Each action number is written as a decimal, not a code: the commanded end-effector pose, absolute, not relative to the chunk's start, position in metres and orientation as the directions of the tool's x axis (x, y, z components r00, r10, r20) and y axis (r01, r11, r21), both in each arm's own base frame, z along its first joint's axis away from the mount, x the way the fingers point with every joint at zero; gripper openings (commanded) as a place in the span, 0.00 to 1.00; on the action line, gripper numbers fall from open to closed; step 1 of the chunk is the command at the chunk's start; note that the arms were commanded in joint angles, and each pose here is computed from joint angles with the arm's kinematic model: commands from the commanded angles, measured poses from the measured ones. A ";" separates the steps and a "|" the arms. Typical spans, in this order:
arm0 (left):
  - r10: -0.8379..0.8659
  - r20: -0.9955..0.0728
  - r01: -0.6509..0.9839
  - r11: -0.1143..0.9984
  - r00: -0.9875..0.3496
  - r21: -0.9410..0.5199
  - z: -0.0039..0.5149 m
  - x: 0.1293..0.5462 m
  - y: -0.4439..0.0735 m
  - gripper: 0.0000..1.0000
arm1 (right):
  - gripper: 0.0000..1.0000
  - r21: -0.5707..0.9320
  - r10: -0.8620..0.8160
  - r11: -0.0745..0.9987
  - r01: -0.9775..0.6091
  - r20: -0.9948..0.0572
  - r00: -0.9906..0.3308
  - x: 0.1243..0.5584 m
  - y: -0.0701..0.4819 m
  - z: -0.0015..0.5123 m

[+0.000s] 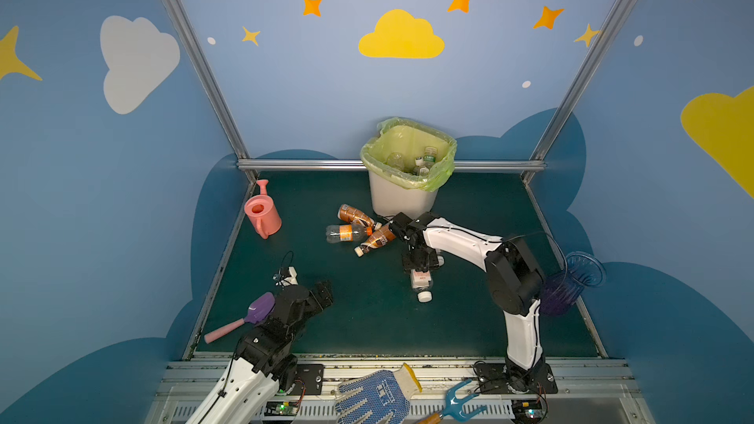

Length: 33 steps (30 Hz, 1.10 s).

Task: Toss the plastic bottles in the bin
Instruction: 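Lift the red-print-label bottle with the right gripper up over the bin, then open the right gripper over the bin to drop the bottle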

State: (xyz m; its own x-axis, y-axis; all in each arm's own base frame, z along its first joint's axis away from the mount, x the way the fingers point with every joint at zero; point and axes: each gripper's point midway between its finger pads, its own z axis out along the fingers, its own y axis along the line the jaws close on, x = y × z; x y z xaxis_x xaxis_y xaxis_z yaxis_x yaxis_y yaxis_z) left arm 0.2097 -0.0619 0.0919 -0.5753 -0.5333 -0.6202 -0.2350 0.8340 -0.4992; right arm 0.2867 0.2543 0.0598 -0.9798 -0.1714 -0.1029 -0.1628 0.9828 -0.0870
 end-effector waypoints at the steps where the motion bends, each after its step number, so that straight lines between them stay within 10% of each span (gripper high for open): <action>1: -0.534 -0.614 -0.256 0.836 -0.581 -0.486 0.085 0.209 -0.059 1.00 | 0.51 0.000 -0.184 0.981 -0.192 -0.292 -0.939 0.300 0.258 0.138; 11: -0.489 -0.593 -0.253 0.862 -0.640 -0.439 0.077 0.233 -0.076 1.00 | 0.53 0.079 -0.014 0.940 -0.333 -0.963 -0.268 0.303 0.208 0.456; 15: -0.450 -0.562 -0.256 0.884 -0.694 -0.392 0.075 0.250 -0.088 1.00 | 0.54 0.064 0.045 0.936 -0.346 -0.997 -0.062 0.311 0.188 0.531; 20: -0.370 -0.481 -0.204 0.910 -0.795 -0.362 0.074 0.266 -0.117 1.00 | 0.58 0.242 0.084 0.841 -0.484 -0.942 -0.325 0.397 0.237 0.489; 25: -0.351 -0.458 -0.185 0.911 -0.817 -0.368 0.075 0.270 -0.132 1.00 | 0.81 0.305 0.017 0.820 -0.485 -0.859 -0.512 0.457 0.282 0.436; 33: -0.304 -0.594 -0.125 0.938 -0.745 -0.324 0.108 0.265 -0.113 1.00 | 0.98 0.264 0.185 0.878 -0.400 -0.956 -0.226 0.425 0.223 0.536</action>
